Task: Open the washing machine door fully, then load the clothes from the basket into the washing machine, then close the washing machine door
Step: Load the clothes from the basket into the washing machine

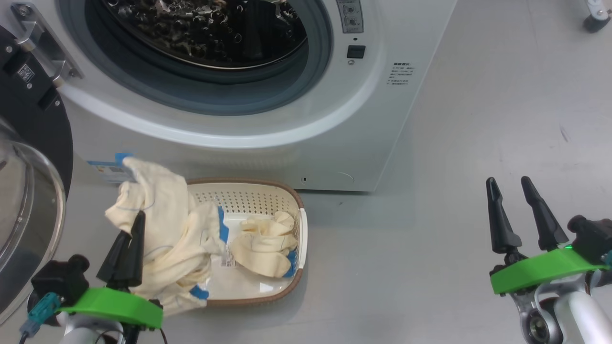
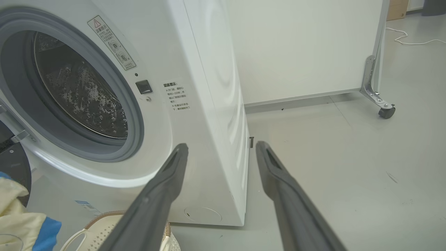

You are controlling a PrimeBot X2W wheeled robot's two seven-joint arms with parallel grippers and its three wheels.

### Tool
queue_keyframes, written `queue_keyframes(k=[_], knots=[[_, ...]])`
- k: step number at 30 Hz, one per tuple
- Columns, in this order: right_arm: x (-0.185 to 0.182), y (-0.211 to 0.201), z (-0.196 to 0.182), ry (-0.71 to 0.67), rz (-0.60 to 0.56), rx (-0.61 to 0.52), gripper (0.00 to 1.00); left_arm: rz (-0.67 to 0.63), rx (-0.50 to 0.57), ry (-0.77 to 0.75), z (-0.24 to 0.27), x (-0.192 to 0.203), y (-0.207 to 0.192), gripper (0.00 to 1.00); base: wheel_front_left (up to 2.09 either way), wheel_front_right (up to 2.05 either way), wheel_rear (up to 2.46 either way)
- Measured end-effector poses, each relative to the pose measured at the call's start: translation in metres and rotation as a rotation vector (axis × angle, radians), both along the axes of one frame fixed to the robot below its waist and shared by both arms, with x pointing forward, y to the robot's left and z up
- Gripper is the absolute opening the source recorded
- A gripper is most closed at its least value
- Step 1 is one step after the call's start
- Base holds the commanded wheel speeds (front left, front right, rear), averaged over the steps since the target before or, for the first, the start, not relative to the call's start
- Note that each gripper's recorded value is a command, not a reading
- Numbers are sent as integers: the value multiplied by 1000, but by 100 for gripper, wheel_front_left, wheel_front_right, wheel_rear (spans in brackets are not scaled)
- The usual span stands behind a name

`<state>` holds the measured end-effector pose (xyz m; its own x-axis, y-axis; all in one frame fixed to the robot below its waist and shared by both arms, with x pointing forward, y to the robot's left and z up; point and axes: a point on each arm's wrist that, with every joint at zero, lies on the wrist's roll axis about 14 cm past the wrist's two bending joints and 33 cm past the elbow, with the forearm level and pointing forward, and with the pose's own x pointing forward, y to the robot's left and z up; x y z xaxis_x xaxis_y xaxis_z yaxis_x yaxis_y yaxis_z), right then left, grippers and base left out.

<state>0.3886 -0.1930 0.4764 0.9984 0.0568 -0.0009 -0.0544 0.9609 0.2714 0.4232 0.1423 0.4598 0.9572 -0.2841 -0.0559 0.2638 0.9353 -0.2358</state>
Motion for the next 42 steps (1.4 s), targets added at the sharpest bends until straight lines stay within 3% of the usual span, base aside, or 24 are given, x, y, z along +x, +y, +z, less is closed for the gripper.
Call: queue_keyframes(k=[14, 30, 42], knots=[[4, -4, -9, 23, -18, 4, 100, -15, -2, -17, 0, 14, -8, 0, 0, 0, 0], [26, -3, -26, 56, -37, 23, 100, -84, -2, -197, 47, 115, -40, 0, 0, 0, 0], [31, -6, -38, 85, -63, 28, 100, -131, 45, -218, 55, 187, -68, 0, 0, 0, 0]])
